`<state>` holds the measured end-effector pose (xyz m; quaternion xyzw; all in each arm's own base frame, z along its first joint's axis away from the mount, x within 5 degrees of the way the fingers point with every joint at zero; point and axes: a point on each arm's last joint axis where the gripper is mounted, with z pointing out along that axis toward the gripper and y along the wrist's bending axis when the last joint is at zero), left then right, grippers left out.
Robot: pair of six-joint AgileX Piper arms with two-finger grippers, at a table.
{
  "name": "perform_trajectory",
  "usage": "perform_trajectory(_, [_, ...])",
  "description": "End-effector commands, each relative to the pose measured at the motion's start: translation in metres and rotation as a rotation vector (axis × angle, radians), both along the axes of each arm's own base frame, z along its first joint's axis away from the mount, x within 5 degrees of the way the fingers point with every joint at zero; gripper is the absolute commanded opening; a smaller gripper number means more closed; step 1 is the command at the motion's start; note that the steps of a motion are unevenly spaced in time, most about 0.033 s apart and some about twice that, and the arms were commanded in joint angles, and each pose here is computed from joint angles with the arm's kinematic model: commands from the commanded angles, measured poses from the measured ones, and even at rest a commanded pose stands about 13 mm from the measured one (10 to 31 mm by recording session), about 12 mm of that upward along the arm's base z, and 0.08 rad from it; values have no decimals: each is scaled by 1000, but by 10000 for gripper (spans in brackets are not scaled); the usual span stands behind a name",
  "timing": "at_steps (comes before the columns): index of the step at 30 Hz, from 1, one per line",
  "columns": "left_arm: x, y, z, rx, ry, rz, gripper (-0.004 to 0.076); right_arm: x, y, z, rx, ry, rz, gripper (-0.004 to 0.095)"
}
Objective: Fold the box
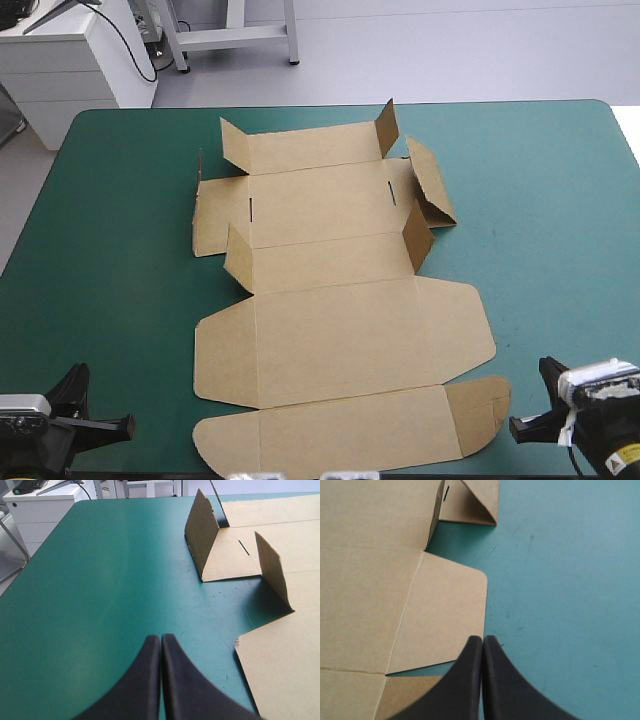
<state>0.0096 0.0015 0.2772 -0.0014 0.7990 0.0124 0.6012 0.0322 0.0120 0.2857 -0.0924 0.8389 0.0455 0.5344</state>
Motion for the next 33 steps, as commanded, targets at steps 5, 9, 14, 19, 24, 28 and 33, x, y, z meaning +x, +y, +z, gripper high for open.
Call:
perform_trajectory(5, [-2, -1, 13, -7, -103, -9, -8, 50, 11, 53, -34, 69, 100, -20])
perform_trajectory(9, [-2, -1, 13, -7, -103, -9, -8, 80, 19, 82, 11, 84, 143, -19])
perform_trajectory(14, [-2, -1, 13, -7, -103, -9, -8, 123, 24, 108, 38, 110, 155, -13])
perform_trajectory(19, [-2, -1, 13, -7, -103, -9, -8, 164, 31, 116, 83, 181, 174, -13])
perform_trajectory(24, [-2, -1, 13, -7, -104, -9, -8, 207, 41, 107, 70, 276, 197, 2])
perform_trajectory(28, [-2, -1, 13, -7, -104, -9, -8, 237, 50, 95, 54, 340, 194, 2])
perform_trajectory(33, [-2, -1, 13, -7, -104, -9, -8, 276, 56, 77, 47, 447, 196, 3])
